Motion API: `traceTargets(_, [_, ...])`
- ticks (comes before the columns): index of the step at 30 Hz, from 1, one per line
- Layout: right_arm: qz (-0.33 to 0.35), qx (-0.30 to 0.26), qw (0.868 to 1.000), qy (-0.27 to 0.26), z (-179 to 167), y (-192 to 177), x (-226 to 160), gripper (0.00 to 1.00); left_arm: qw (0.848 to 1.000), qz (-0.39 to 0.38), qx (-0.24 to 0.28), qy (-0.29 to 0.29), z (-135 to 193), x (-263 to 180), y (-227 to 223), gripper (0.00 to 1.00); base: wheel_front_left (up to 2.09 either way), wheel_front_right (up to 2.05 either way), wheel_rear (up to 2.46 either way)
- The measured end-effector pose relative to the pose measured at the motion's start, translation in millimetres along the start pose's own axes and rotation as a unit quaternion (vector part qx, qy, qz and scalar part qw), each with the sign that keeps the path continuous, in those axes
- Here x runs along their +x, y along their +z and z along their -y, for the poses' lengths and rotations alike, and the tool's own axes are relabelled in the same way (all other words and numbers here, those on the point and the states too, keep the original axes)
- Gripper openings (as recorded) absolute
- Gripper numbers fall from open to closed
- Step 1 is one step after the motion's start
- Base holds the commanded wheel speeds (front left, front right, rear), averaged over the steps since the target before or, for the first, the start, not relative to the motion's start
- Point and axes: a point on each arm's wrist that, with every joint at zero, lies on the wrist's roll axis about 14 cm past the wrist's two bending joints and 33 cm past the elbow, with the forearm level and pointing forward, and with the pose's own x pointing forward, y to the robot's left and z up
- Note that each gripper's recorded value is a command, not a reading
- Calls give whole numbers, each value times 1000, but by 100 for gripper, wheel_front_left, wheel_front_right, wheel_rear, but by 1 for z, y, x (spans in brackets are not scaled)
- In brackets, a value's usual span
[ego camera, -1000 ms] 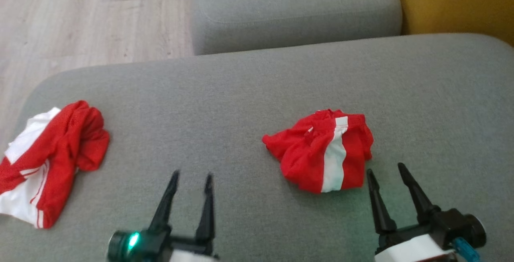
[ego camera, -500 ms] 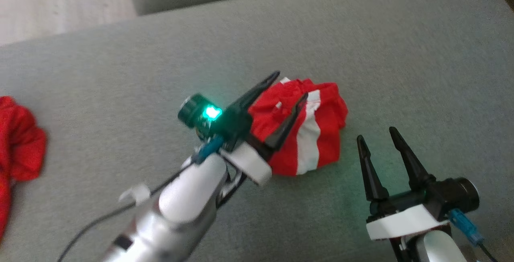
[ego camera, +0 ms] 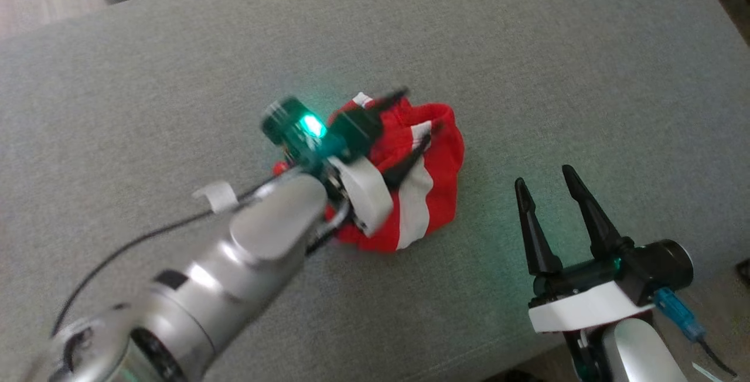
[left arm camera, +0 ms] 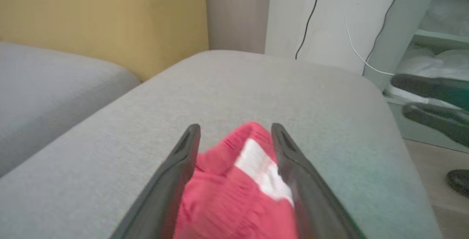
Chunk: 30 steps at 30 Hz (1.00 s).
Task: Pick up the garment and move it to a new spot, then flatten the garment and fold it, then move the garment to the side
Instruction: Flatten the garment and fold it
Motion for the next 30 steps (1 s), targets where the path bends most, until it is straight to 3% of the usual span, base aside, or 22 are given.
traceTargets(4, [-6,0,1000,-7,4,-3,-1,100,1000,-18,18,11,-19,4,-7,100,0,0,0])
traceTargets(9, [-7,0,1000,-8,5,-4,0,100,998,-54,-9,-20,5,4,-26,100,0,0,0])
traceTargets(17, [-6,1,1000,0,1,-4,5,100,998,-34,-3,-48,21,0,-12,100,0,0,0])
traceTargets(30, [-3,-3,1000,-1,2,-1,8,100,991,-90,51,-86,39,-7,-36,100,0,0,0])
